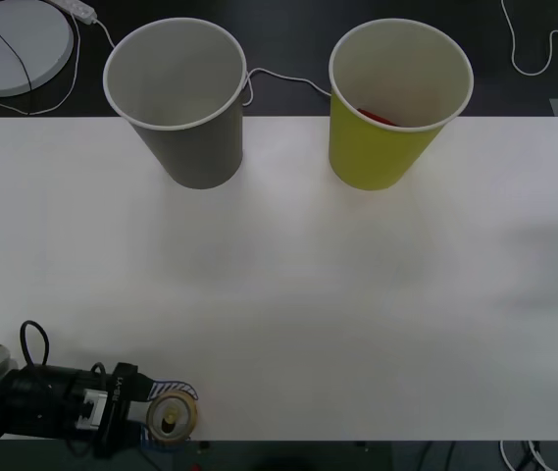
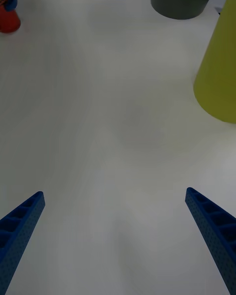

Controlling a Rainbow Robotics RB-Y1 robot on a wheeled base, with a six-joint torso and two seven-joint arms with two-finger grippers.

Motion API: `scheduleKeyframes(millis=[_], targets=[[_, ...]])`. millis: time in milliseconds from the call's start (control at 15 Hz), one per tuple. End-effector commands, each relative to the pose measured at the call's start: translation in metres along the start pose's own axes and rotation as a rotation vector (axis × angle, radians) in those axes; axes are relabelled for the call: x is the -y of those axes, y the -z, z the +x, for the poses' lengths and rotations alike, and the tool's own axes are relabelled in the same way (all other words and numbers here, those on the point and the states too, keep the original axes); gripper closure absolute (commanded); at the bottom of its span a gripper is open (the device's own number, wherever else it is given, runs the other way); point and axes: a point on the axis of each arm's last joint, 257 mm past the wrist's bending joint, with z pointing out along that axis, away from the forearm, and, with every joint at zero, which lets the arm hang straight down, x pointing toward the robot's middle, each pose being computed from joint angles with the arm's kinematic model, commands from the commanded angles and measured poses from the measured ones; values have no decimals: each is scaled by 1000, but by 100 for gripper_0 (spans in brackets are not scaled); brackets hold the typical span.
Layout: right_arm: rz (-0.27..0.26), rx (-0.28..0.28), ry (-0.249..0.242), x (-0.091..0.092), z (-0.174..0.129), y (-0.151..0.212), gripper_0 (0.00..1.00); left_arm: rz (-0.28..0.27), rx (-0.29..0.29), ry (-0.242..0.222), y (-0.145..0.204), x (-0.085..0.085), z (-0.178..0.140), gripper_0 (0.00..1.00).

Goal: Put the can into the green bin and the plastic bottle into the gray bin

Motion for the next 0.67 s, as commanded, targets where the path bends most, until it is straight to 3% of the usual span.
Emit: scheduleKeyframes(millis=[67, 333, 667], targets=[[0, 0, 0, 0, 0, 0, 0, -16, -3, -1, 3, -6, 0, 100], [0, 0, 0, 0, 0, 0, 0, -36, -46, -3, 14, -24, 3, 100], [0, 0, 0, 0, 0, 0, 0, -33, -169, 57, 47, -58, -2, 100]])
